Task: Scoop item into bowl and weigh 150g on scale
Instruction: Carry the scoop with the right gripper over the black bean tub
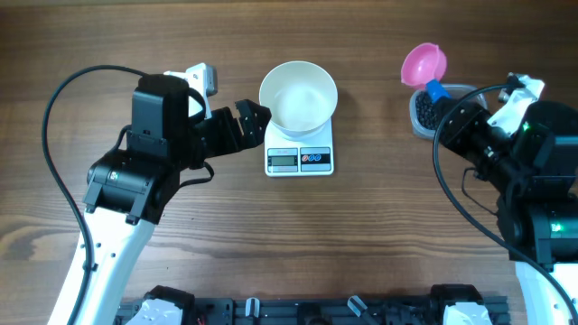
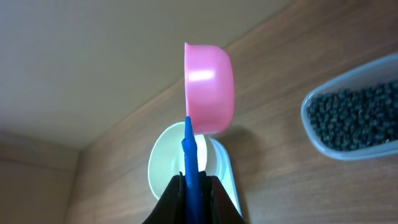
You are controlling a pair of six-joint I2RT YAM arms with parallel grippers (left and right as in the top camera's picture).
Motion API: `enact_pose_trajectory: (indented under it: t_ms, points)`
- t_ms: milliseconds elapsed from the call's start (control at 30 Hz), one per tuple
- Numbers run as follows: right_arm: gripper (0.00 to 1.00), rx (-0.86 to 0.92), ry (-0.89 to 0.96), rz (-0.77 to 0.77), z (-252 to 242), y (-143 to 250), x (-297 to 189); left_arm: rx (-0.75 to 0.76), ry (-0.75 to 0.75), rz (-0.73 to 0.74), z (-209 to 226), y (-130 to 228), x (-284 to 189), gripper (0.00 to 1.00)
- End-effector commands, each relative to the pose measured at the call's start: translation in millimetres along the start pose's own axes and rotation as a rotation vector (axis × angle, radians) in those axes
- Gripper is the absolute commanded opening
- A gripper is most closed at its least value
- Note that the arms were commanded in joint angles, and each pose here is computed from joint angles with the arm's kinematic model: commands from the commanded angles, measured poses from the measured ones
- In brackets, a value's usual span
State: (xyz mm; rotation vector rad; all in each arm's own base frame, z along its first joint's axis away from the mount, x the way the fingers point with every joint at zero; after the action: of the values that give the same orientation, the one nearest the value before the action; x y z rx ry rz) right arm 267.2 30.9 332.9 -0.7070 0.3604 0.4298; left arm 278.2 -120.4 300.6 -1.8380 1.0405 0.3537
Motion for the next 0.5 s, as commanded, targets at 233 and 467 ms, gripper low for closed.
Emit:
enact_pose_trajectory:
  t_ms: [233,467]
  points:
    - [0.04,-0.071,0.171,-0.338,-8,-50,-14,0.020,-0.011,-0.011,1,-3,-1,1.00]
    - [0.04,-0.251,0.242,-0.299,-16,-51,0,0.020,-0.011,-0.011,1,-3,-1,1.00]
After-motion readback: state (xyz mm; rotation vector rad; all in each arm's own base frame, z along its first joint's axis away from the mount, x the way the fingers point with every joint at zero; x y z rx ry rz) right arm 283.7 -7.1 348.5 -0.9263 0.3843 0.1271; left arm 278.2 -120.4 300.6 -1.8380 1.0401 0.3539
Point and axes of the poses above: each gripper's point midway between its finger pads, its own x axis out along the fingers, its own z axis along the line the jaws close on, y = z × x, the point moved 5 cm from there along -x, back along the fingers, and after that the axes turned 8 degrees about x, right-handed, at the moved point
